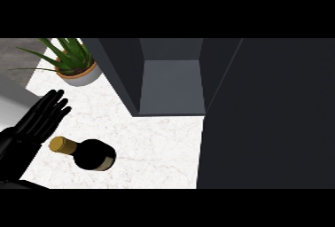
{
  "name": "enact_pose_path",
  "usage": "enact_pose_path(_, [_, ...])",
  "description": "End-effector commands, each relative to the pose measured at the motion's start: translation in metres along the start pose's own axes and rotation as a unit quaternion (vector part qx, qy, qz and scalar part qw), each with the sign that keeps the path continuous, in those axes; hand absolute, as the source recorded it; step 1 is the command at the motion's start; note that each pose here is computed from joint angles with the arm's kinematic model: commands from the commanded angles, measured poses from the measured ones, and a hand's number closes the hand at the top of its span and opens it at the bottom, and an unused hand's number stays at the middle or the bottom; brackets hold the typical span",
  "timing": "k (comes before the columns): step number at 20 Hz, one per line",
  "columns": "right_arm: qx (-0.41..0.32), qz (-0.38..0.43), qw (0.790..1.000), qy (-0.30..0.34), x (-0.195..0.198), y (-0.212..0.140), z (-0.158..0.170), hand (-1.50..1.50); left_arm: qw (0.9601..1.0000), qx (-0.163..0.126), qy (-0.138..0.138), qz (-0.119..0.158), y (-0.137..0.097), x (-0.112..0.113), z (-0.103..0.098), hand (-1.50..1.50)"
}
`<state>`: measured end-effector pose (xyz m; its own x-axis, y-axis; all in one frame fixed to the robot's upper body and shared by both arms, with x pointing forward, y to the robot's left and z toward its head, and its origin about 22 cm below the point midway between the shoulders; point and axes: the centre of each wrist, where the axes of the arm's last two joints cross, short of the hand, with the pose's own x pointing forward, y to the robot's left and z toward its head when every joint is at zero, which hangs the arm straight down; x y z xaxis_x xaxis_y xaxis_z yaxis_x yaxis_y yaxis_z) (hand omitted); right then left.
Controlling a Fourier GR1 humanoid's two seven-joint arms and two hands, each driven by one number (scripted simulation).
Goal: Pick up the wine, place it into the cabinet and close the cabinet
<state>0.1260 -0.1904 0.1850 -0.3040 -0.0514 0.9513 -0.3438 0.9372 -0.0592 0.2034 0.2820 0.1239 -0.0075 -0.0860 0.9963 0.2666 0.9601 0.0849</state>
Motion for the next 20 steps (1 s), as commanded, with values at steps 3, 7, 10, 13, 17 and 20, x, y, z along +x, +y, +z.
enact_pose_path(3, [0.006,-0.020,0.999,-0.046,0.049,0.002,0.044,-1.50,0.9997,-0.006,0.022,0.010,0.030,-0.041,0.002,-1.50])
enact_pose_path(7, [0.020,-0.014,0.999,-0.042,0.052,0.002,0.044,-1.50,0.9996,0.011,0.026,-0.003,0.020,-0.060,-0.009,-1.50])
enact_pose_path(10, [0.021,-0.011,0.999,-0.032,0.051,0.001,0.049,-1.50,0.9992,0.016,0.032,-0.014,0.022,-0.057,-0.021,-1.50])
enact_pose_path(13, [0.018,-0.010,0.999,-0.046,0.051,0.001,0.042,-1.50,0.9993,0.006,0.035,-0.010,0.013,-0.084,-0.025,-1.50])
enact_pose_path(17, [0.010,-0.013,0.999,-0.044,0.042,0.003,0.033,-1.50,0.9987,0.016,0.047,-0.010,0.047,-0.082,-0.035,-1.50])
enact_pose_path(20, [0.006,-0.011,0.999,-0.048,0.051,0.004,0.040,-1.50,0.9978,0.016,0.063,-0.010,0.032,-0.116,-0.033,-1.50])
